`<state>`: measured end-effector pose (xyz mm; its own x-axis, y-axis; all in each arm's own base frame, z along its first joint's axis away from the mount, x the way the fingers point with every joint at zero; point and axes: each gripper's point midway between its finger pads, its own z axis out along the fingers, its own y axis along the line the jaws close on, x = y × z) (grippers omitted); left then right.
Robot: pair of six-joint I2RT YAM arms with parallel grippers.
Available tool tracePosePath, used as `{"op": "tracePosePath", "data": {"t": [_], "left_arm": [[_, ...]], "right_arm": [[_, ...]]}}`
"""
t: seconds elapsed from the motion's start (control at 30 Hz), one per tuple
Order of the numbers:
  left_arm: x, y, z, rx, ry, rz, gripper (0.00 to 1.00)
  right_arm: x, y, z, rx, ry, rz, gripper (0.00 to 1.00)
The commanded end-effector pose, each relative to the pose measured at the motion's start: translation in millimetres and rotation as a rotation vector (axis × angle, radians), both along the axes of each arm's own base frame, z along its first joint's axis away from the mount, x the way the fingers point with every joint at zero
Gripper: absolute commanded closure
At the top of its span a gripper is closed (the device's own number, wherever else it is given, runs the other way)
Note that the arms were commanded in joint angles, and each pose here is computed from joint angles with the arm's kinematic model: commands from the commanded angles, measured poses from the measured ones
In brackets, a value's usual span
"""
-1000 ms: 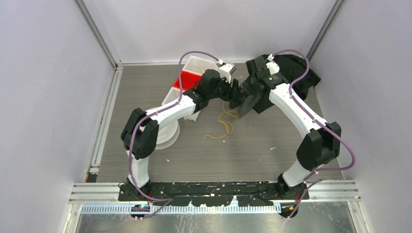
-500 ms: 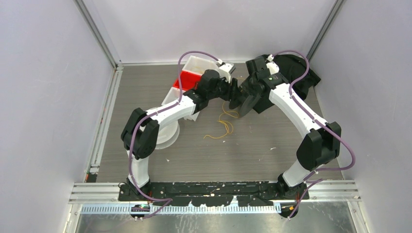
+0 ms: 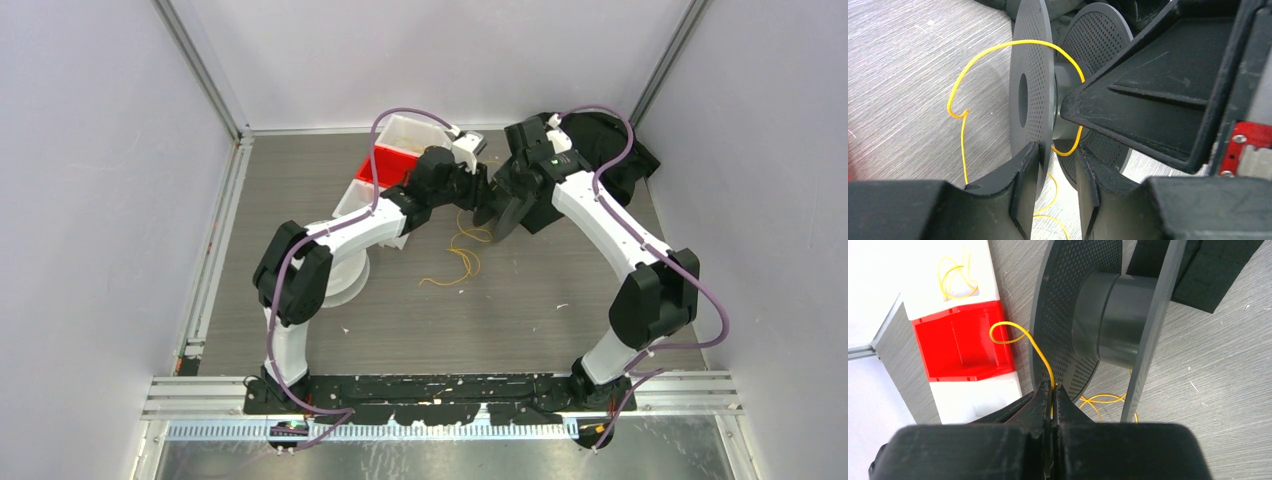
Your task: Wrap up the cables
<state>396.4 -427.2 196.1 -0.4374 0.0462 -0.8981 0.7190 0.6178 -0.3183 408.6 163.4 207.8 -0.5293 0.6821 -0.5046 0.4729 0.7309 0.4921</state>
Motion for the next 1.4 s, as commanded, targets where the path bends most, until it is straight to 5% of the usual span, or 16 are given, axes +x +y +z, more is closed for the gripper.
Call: {"op": "tracePosePath", "data": {"t": [0.0,0.53,0.93,1.37], "left_arm": [[6.8,-9.7,29.0,-0.062,-0.074,0.008,0.68],[11.5,-14.0,25.1,-0.051,-0.062,0.027,0.99],[6.8,-17.6,25.8,-0.041,-0.067,0.013,0.99],[-1.2,-20.5,33.8,-0.01,-0.113,0.006,0.99]], "right_arm": [[7.0,5.1,4.3,0.021,-0.018,-0.007,1.0],[4.4,1.4,15.2,0.022,-0.045,-0.015,0.76],[-2.3,-17.2,46.2,-0.022,-0.122,-0.053,0.61],[-24.5,-88.8,75.4,-0.281,-0.183,-0.195,0.37]]}}
